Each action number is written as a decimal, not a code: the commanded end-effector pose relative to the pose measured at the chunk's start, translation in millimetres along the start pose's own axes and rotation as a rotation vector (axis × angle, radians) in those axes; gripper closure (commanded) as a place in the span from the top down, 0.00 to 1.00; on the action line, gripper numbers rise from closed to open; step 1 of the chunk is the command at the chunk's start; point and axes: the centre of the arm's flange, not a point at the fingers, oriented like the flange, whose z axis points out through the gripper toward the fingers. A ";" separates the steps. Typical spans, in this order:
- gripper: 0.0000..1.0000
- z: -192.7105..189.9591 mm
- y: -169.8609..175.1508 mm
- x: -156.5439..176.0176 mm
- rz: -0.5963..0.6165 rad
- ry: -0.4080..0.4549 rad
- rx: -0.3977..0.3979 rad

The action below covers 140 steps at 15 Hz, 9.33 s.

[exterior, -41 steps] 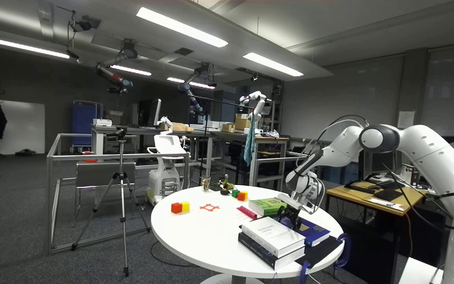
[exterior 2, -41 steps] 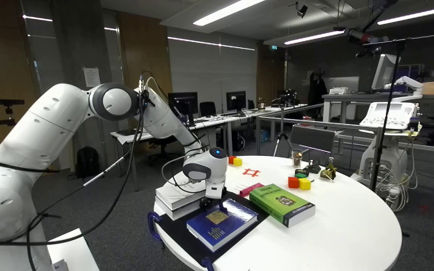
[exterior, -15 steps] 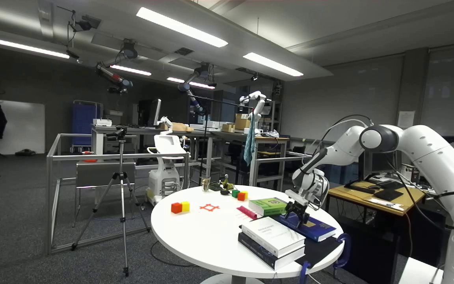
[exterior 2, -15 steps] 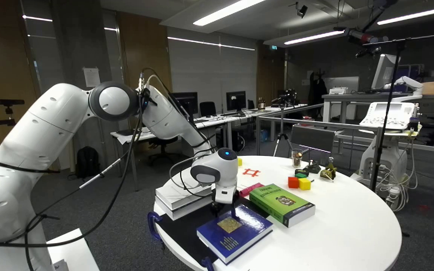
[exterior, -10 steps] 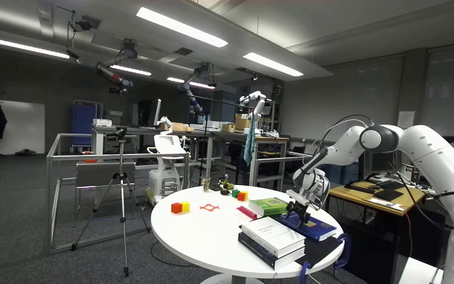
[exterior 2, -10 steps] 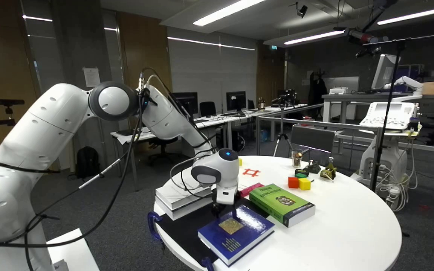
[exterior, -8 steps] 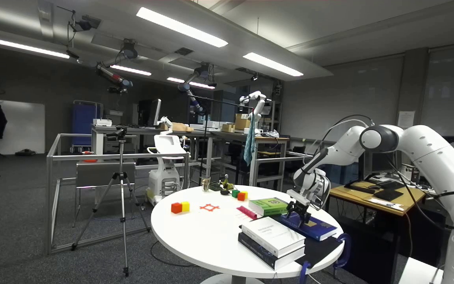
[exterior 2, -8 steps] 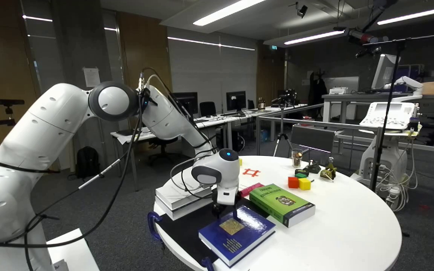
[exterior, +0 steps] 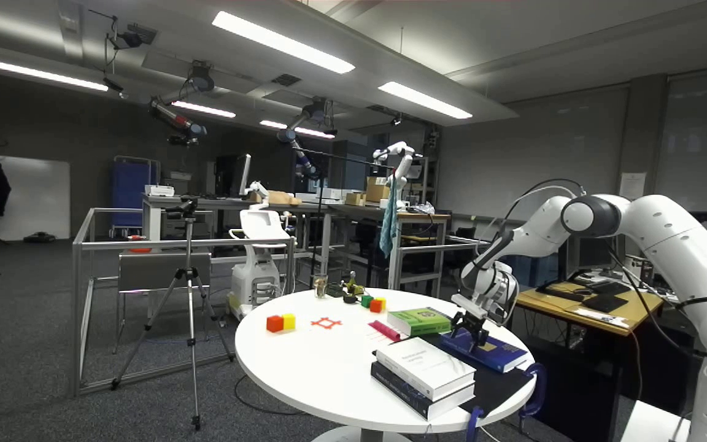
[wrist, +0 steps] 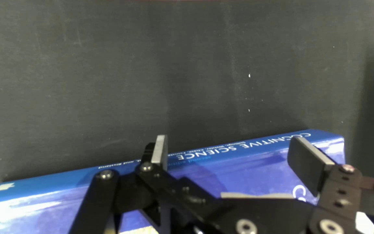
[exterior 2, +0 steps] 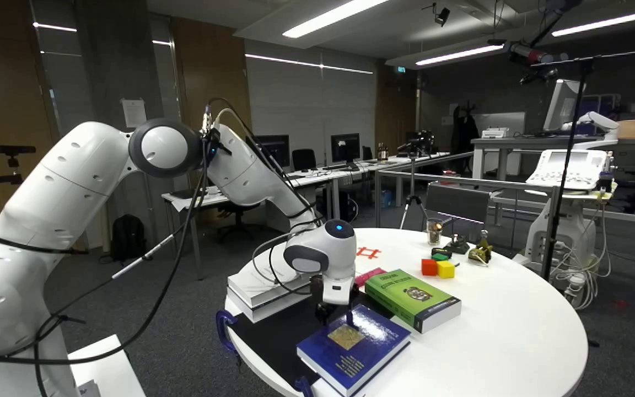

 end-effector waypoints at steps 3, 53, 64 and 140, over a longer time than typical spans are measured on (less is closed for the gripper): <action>1.00 -20.0 -12.1 21.3 -0.004 -0.015 0.034; 1.00 6.9 0.7 36.0 -0.028 -0.086 -0.131; 1.00 -8.8 1.0 59.3 -0.090 -0.061 -0.121; 1.00 -11.6 -37.5 114.9 -0.076 -0.098 -0.080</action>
